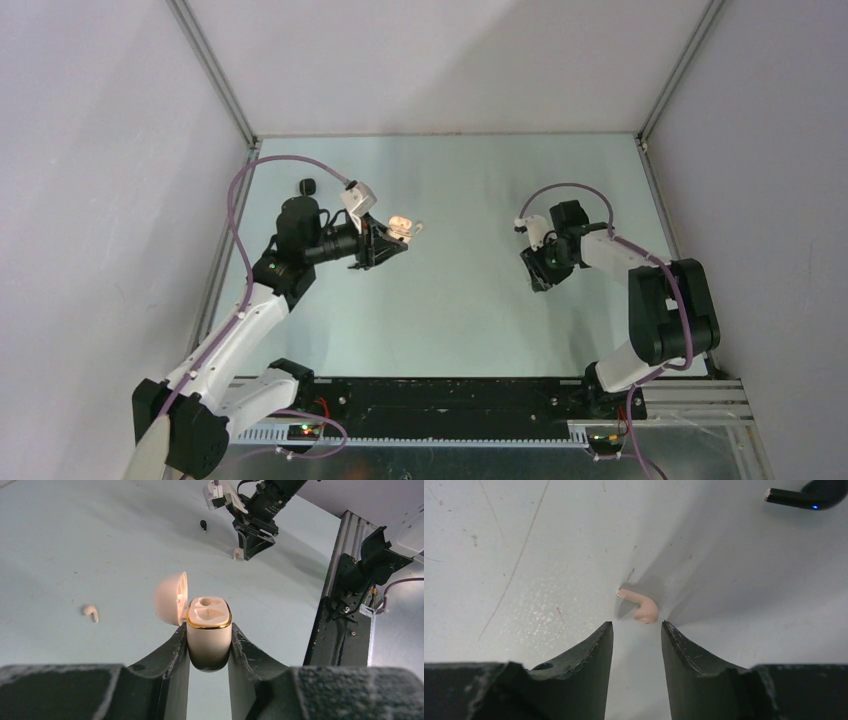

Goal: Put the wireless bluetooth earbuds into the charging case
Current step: Pick up the left earbud from the center of the board.

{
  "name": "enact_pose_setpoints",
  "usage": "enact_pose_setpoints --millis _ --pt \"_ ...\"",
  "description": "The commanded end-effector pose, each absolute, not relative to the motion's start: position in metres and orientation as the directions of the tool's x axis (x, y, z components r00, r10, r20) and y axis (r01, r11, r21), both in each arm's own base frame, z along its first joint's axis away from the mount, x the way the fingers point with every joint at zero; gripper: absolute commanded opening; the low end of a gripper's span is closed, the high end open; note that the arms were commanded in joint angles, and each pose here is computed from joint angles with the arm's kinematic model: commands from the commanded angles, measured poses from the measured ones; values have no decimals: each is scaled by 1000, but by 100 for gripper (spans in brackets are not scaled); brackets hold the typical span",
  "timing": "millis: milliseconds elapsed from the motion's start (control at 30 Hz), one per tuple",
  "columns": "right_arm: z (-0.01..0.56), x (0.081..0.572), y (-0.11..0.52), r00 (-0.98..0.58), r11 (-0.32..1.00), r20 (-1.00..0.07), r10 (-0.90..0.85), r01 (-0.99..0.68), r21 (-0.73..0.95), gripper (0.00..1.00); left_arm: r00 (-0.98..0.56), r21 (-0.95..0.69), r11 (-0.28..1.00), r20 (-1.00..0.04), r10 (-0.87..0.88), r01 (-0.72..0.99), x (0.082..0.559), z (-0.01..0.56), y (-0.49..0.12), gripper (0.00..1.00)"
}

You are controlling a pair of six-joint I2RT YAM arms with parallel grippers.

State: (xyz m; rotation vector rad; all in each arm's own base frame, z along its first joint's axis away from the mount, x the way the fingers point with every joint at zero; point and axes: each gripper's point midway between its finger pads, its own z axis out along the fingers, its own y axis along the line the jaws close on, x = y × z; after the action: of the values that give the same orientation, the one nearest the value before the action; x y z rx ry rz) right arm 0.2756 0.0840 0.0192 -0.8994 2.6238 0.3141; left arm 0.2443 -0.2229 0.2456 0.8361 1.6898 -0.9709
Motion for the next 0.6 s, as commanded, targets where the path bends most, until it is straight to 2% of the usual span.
enact_pose_setpoints --millis 0,433,567 --pt "30 289 97 -728 764 -444 -521 -631 138 44 -228 -172 425 -970 83 889 245 254 -225 0" --pt "20 297 87 -785 808 -406 -468 -566 164 39 -225 -170 423 -971 83 890 244 255 -226 0" --pt "19 292 91 -786 794 -398 -473 -576 194 33 -226 -171 424 -971 83 890 244 255 -225 0"
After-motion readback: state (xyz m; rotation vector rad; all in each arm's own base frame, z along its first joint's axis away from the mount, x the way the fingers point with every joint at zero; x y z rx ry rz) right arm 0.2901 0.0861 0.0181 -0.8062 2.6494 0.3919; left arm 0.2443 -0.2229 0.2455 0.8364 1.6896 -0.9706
